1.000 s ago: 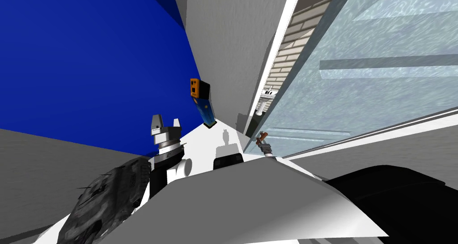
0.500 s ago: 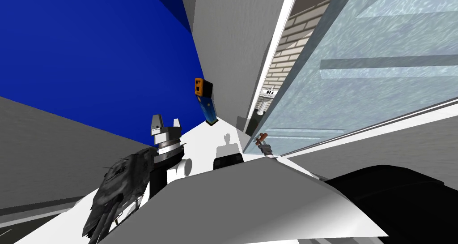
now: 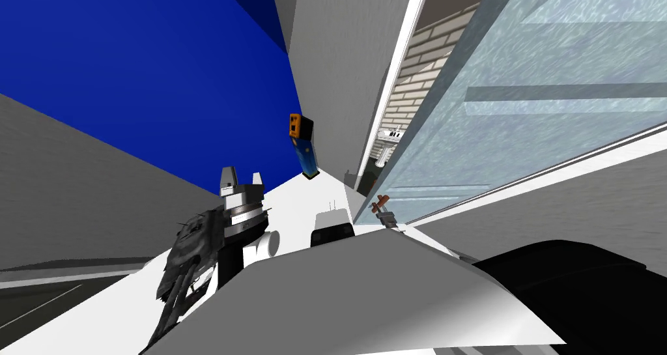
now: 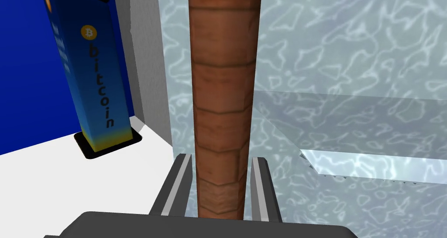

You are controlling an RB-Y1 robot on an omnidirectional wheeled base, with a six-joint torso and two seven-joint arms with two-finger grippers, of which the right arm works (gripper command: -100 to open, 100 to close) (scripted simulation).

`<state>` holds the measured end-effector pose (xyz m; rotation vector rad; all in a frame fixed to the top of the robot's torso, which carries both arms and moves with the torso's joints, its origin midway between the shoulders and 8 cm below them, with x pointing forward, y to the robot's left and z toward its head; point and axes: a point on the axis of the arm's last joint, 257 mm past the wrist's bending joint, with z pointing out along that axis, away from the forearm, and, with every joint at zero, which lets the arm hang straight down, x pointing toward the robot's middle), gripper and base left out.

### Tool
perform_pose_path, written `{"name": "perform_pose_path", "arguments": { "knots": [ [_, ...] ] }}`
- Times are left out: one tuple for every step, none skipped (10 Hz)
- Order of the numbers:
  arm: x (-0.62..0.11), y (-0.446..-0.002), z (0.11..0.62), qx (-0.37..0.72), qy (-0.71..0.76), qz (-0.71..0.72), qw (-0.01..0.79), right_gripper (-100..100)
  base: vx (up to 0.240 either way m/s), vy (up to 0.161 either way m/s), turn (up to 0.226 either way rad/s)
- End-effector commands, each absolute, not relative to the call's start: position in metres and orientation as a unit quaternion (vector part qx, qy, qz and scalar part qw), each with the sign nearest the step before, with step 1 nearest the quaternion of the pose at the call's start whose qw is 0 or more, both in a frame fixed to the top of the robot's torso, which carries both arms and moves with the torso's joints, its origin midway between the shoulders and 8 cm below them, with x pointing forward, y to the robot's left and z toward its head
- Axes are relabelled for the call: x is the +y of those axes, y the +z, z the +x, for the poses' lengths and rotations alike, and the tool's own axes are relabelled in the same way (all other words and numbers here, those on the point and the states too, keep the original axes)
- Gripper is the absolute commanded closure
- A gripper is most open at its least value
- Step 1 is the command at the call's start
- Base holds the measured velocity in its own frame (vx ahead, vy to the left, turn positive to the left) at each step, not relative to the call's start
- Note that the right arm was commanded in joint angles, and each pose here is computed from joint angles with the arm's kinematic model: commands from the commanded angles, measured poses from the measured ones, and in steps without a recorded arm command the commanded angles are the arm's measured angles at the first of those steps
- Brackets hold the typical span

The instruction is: Pull the door open

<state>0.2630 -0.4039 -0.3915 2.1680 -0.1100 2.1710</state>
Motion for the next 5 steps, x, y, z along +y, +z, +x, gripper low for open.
{"name": "perform_pose_path", "arguments": {
  "knots": [
    [-0.4039, -0.3915, 0.263, -0.036, 0.707, 0.706, 0.036, 100, -0.091, -0.017, 0.023],
    [-0.4024, -0.3927, 0.2599, -0.031, 0.706, 0.707, 0.03, 100, -0.145, -0.012, 0.108],
    [-0.4027, -0.3926, 0.2587, -0.029, 0.706, 0.707, 0.028, 100, -0.22, -0.027, 0.164],
    [-0.403, -0.3925, 0.2574, -0.026, 0.706, 0.707, 0.025, 100, -0.229, -0.034, 0.151],
    [-0.4033, -0.3923, 0.256, -0.023, 0.707, 0.707, 0.022, 100, -0.238, -0.028, 0.142]
  ]
}}
